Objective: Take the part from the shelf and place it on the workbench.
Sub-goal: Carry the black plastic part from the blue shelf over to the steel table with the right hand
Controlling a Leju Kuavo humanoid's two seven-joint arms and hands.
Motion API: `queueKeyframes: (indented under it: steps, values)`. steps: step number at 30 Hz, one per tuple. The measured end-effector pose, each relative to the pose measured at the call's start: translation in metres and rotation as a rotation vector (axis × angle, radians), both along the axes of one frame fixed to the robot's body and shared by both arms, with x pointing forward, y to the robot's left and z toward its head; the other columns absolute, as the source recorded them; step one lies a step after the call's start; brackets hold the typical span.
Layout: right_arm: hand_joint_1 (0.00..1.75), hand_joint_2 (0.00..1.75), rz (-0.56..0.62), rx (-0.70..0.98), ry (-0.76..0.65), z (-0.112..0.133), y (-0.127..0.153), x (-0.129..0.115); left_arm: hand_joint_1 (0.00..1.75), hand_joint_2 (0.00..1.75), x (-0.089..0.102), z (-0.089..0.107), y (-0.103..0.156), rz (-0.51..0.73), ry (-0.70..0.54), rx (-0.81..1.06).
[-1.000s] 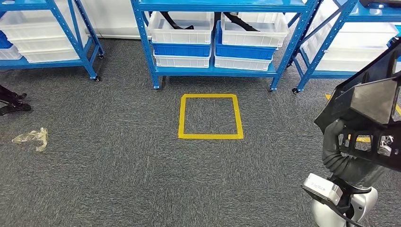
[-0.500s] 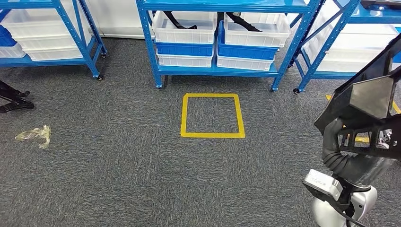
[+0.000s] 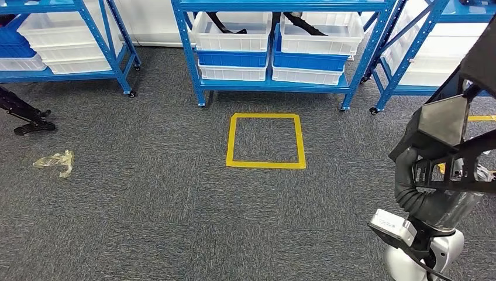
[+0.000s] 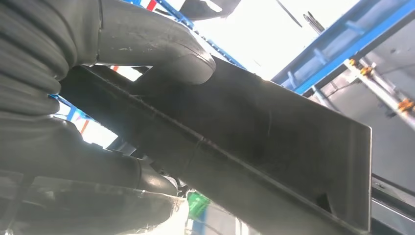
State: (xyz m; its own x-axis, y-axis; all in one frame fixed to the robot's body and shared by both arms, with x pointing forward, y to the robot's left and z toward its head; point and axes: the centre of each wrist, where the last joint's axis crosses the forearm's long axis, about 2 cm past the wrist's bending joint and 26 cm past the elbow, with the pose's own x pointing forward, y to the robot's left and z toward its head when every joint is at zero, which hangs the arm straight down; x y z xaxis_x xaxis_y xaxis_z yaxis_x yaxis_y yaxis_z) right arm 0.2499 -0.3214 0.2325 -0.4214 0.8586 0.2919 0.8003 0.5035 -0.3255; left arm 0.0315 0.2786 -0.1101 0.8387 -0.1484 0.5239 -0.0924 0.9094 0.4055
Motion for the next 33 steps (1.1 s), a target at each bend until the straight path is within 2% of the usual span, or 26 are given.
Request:
queueKeyframes:
  steps: [8, 33]
  values:
    - [1.66, 1.75, 0.043, 0.068, -0.003, -0.0006, -0.001, 0.0005, 0.0, 1.75, -0.0001, 0.0, -0.0001, -0.003, -0.006, 0.007]
    - [1.66, 1.75, 0.057, 0.07, -0.011, -0.0015, -0.0034, -0.004, 0.0, 1.75, 0.0008, 0.0, -0.0018, -0.012, -0.005, 0.003]
